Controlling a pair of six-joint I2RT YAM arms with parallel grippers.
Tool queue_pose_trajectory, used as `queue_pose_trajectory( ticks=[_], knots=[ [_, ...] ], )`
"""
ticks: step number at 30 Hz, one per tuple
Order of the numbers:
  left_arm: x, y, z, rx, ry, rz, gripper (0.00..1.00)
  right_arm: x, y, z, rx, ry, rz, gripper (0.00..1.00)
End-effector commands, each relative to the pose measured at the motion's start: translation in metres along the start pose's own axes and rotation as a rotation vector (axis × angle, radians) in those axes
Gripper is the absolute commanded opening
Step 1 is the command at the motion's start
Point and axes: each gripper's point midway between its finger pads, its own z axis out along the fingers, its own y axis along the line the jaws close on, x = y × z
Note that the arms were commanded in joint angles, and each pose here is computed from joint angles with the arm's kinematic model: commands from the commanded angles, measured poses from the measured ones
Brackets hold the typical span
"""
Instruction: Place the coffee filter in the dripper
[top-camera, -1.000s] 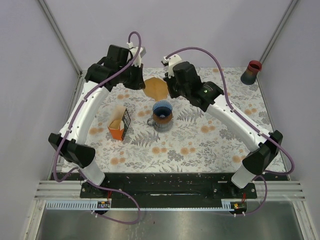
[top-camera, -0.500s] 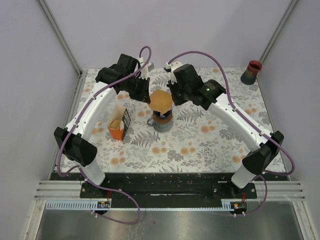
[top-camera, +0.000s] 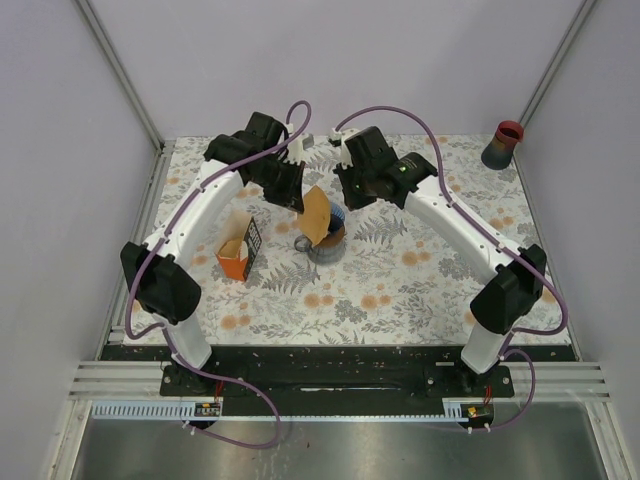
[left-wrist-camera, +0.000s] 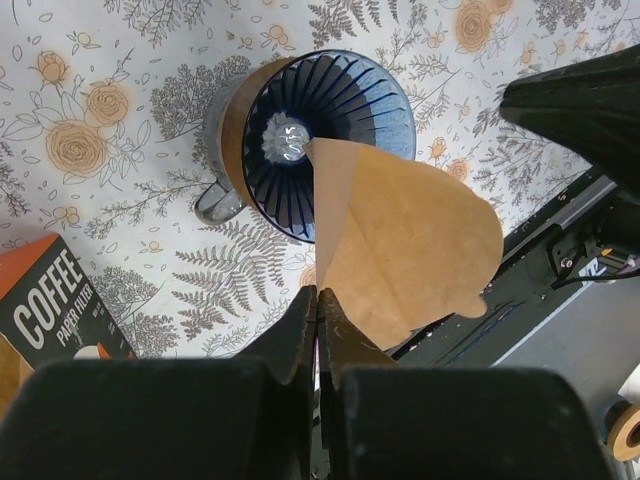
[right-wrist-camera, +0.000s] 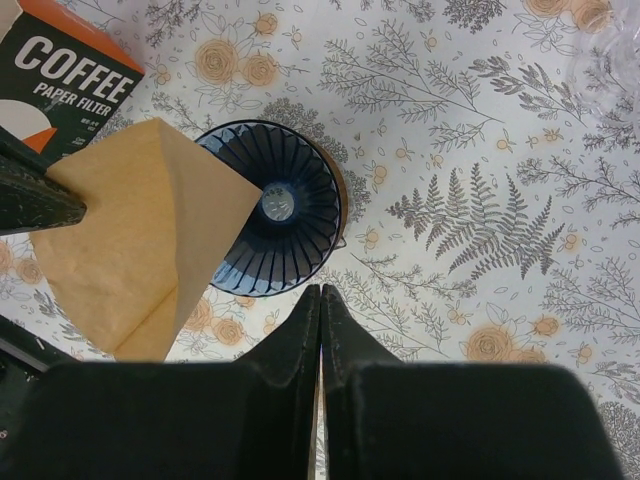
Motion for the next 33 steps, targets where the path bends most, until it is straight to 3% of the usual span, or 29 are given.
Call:
queue_pose_trajectory(
  ticks=[1,3,12,17,21,30,33],
  knots=[
    [-0.023,-0.017,-0.015,0.046,-0.085,0.028,0.00,-0.027,0.010,-0.022,-0.048,-0.107,0.030,0.00],
    [-0.023,-0.019,-0.011,0.056,-0.083,0.009,0.00,-0.032,0.011,-0.029,-0.055,-0.132,0.041,0.02],
    [-0.021,-0.012,0.011,0.050,-0.036,-0.060,0.00,-0.046,0.026,-0.057,-0.141,-0.222,0.072,0.48],
    [-0.022,-0.012,0.012,0.046,-0.038,-0.058,0.00,-0.037,0.031,-0.036,-0.163,-0.181,0.097,0.68],
    [-0.019,-0.007,0.014,0.027,-0.032,-0.054,0.00,-0.024,0.023,-0.014,-0.112,-0.126,0.095,0.65],
    [-0.019,-0.001,0.017,0.004,-0.025,-0.034,0.00,-0.005,0.012,0.021,-0.049,-0.039,0.073,0.26],
    [-0.016,0.003,0.021,-0.008,-0.008,-0.023,0.00,0.000,0.004,0.029,-0.002,-0.023,0.061,0.19]
  ],
)
